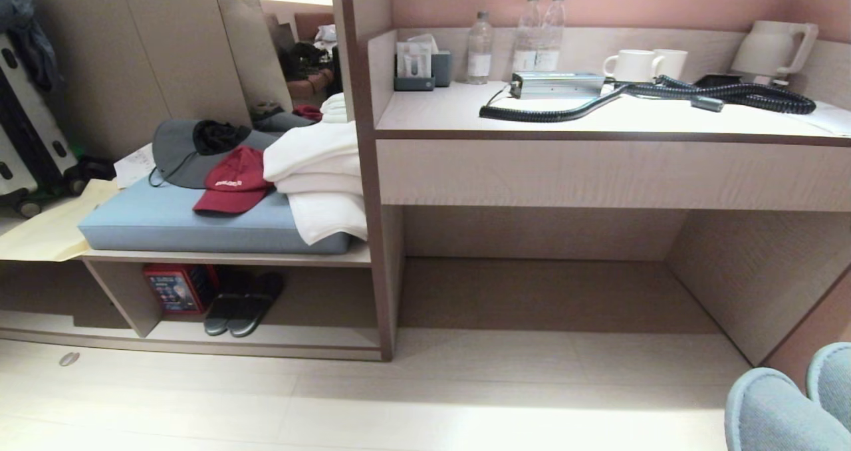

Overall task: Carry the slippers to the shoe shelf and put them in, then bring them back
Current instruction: Place the slippers on the floor

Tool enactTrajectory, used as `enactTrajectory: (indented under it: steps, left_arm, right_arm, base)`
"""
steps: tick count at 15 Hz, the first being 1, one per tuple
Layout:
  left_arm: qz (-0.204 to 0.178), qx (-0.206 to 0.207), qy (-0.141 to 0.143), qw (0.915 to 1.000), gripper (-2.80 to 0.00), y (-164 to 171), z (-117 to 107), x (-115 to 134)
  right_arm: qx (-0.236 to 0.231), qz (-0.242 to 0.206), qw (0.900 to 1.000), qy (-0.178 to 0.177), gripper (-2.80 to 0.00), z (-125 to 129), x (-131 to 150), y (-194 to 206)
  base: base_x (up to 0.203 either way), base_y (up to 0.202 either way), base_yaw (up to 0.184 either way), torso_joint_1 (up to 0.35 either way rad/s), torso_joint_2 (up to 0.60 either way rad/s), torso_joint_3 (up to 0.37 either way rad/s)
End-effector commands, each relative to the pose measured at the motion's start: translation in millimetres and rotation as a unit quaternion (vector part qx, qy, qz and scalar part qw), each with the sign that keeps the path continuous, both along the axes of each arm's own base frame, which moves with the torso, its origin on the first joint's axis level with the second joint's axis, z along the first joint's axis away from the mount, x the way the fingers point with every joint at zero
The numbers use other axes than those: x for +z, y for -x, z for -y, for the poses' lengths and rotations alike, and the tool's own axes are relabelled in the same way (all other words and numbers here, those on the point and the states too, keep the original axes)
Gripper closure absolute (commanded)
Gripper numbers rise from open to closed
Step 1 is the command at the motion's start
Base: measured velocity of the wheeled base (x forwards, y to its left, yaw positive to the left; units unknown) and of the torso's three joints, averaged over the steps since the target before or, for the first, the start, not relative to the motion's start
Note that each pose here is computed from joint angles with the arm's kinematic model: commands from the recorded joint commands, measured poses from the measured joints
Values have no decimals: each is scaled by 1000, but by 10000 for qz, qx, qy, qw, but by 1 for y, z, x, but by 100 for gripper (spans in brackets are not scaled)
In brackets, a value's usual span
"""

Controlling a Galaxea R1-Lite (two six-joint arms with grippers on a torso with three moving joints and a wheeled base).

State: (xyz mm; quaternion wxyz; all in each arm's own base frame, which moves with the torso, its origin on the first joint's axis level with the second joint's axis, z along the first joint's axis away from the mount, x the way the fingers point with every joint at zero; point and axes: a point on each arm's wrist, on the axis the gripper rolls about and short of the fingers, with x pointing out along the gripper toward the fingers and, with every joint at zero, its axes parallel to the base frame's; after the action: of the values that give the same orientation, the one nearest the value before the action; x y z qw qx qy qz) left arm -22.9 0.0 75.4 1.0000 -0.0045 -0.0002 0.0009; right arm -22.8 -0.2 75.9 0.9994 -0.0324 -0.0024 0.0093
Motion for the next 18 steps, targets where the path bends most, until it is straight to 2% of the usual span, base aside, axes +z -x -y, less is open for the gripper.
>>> enactTrajectory:
  steps: [1, 10, 18]
  left_arm:
    - [-8, -1, 1, 10000, 0, 0, 0, 0]
    - [-2, -1, 1, 10000, 0, 0, 0, 0]
    - [-9, 7, 1, 10000, 0, 0, 0, 0]
  right_arm:
    - [8, -5, 10000, 5, 0, 0, 0, 0]
    - [14, -6, 10000, 5, 0, 0, 0, 0]
    - [6, 2, 10000, -2, 0, 0, 0, 0]
  base:
    - [0, -200, 4, 3, 2, 2]
    - [0, -190, 2, 2, 2, 2]
    - [0, -9, 0, 2, 1, -31]
